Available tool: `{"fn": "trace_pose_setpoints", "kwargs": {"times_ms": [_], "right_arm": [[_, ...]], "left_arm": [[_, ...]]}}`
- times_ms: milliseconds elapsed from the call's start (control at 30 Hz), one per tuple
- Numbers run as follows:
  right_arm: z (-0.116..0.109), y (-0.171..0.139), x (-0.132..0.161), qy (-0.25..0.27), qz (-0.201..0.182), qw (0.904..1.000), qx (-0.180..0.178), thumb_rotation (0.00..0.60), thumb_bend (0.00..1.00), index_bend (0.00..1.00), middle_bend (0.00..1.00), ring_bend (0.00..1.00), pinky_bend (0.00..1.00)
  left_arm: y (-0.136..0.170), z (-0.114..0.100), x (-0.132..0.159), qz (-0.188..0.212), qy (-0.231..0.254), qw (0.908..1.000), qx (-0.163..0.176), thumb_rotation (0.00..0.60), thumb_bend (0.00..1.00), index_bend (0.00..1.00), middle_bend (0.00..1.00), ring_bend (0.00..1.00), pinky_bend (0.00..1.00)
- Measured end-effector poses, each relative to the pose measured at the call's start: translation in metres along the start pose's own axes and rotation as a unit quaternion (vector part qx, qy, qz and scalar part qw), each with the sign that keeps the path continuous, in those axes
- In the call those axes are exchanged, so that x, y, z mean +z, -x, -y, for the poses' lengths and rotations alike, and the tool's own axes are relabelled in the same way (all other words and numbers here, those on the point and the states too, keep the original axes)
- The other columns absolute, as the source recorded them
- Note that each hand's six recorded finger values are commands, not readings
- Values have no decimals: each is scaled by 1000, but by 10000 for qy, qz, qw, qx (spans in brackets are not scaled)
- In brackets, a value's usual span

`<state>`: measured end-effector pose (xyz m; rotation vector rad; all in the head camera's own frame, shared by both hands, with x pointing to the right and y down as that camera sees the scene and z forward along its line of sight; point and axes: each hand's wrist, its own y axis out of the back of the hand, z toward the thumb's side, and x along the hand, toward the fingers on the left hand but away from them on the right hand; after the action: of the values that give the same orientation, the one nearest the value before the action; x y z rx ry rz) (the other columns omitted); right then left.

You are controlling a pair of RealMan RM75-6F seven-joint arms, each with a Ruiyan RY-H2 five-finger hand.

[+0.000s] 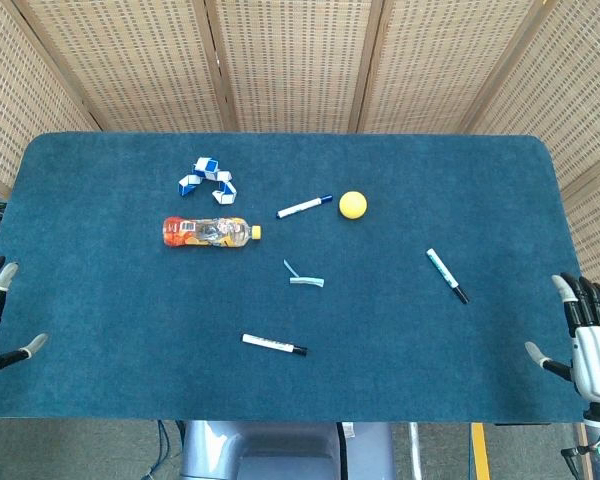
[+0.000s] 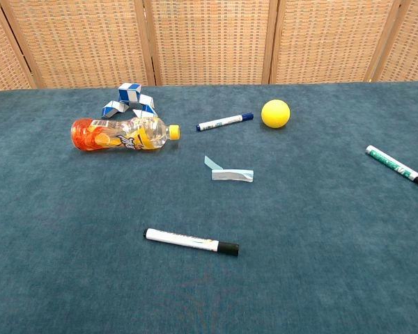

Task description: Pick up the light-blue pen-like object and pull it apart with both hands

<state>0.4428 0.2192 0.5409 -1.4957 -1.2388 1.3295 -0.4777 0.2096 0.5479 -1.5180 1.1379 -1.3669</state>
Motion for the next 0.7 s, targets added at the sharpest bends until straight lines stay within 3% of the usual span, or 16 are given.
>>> {"fn": "trace_pose_setpoints", "kwargs": {"times_ms": [433,700], "right_arm": [[17,11,10,-46,-110,9994,330,600,0,0,0,0,0],[34,78,45,96,-571,9936,969,600,0,134,0,0,0]], "left_arm": [[-1,3,-1,-60,-27,9999,-120,600,0,0,0,0,0],[-7,8,-5,-195,-90,9996,-196,600,0,0,0,0,0]]}}
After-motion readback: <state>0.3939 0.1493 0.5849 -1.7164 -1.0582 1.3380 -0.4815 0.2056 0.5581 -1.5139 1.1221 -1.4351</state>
